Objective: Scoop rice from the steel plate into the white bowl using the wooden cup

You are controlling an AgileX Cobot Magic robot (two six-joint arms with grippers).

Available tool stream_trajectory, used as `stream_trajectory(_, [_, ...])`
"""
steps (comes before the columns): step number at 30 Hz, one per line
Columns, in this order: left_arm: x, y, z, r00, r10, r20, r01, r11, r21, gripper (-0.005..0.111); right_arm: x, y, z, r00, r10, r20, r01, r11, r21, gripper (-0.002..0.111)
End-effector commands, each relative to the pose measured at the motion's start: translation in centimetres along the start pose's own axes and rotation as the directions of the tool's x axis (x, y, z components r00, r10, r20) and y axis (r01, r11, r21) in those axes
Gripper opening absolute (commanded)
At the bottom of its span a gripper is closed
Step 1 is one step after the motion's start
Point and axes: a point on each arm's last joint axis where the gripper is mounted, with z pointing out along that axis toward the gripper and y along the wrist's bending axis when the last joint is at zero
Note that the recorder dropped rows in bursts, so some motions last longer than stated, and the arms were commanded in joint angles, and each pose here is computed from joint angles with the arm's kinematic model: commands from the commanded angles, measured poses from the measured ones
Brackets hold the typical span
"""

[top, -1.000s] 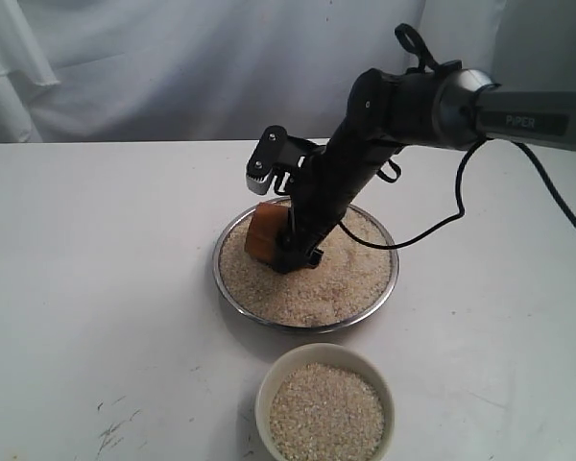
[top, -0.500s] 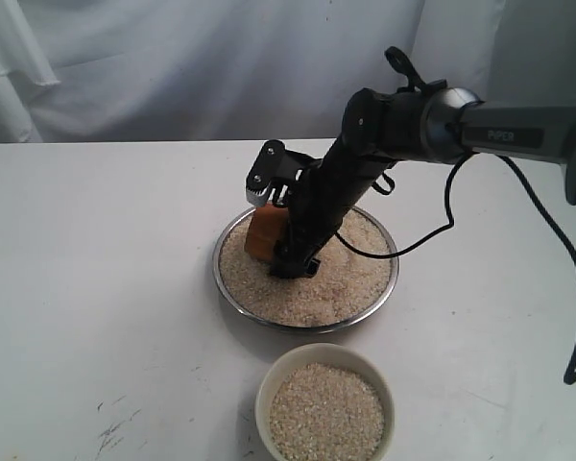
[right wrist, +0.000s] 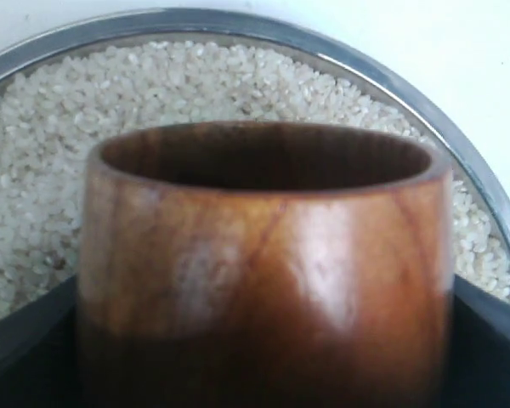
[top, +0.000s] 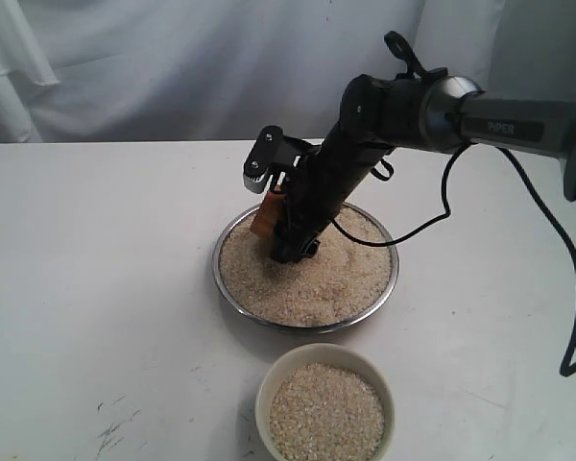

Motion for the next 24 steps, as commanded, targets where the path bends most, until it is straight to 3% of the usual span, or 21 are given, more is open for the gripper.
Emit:
stream_trajectory(1, [0.1, 0.0, 0.0, 1.000, 0.001, 0.006, -0.001, 1.000, 0.002, 0.000, -0.2, 0.0, -0.4, 1.000, 0.021, -0.008, -0.021, 1.000, -0.001, 0.037])
stream_trajectory(8, [0.1, 0.0, 0.0, 1.000, 0.001, 0.006, -0.001, 1.000, 0.002, 0.000, 0.0, 0.3, -1.3, 0.999, 0.000, -0.052, -0.001, 1.000, -0.025, 0.001])
stream_trajectory(16, [0.1, 0.0, 0.0, 1.000, 0.001, 0.006, -0.001, 1.000, 0.002, 0.000, -1.3, -0.2, -6.6, 0.999, -0.001, -0.035, 0.004, 0.996, 0.086, 0.000])
stream_trajectory(24, [0.1, 0.0, 0.0, 1.000, 0.001, 0.006, -0.001, 1.000, 0.002, 0.000, -1.4, 0.3, -9.5, 0.997, -0.014, -0.079, 0.021, 0.996, 0.090, 0.000])
